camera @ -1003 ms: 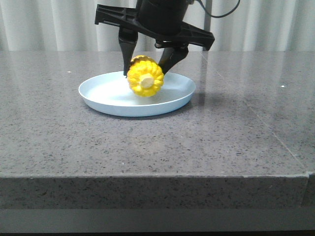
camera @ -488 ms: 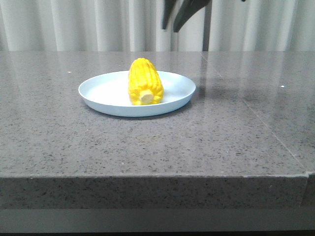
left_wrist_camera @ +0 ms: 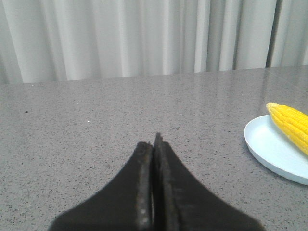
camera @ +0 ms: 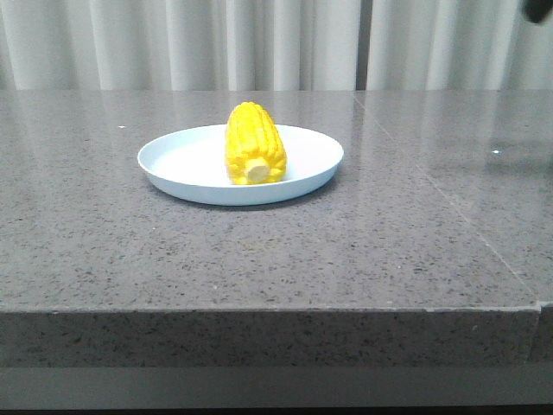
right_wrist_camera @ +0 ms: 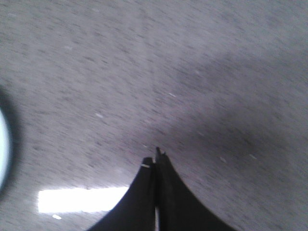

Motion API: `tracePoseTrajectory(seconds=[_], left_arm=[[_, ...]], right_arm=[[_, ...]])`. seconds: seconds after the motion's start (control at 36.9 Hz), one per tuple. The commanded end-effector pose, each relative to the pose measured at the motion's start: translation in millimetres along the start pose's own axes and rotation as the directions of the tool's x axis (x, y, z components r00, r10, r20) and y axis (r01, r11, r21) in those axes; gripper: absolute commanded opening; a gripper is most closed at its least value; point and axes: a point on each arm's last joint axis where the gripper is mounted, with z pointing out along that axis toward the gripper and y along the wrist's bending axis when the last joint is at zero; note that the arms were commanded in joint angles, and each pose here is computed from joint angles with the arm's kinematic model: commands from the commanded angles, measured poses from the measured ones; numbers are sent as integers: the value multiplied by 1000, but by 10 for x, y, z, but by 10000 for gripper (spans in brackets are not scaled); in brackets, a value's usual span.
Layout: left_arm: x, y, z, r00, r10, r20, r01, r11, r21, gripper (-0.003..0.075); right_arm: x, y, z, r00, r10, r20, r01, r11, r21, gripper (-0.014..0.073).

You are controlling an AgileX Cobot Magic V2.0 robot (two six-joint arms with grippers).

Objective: Place corn on plate with both arms

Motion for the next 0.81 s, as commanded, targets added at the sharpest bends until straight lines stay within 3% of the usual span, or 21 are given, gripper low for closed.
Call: tracePoseTrajectory(seconds=[0.0, 0.3, 0.49, 0.62, 0.79], left_arm=[[-157, -6, -15, 996, -4, 94, 3, 1000, 11, -20], [-157, -6, -15, 996, -4, 94, 3, 1000, 11, -20], [-157, -6, -15, 996, -4, 94, 3, 1000, 11, -20], [-157, -6, -15, 996, -4, 94, 3, 1000, 11, -20], [-157, -6, -15, 996, -4, 94, 3, 1000, 11, -20]], right_arm=[[109, -181, -282, 992, -6, 127, 7, 1000, -9, -66], [858, -399, -328, 977, -20, 214, 25, 999, -22, -71], [1372, -529, -374, 944, -20, 329, 40, 998, -55, -71], [1694, -620, -466, 896, -22, 444, 60, 996, -72, -71], [2012, -711, -648, 799, -2, 601, 79, 992, -102, -71]])
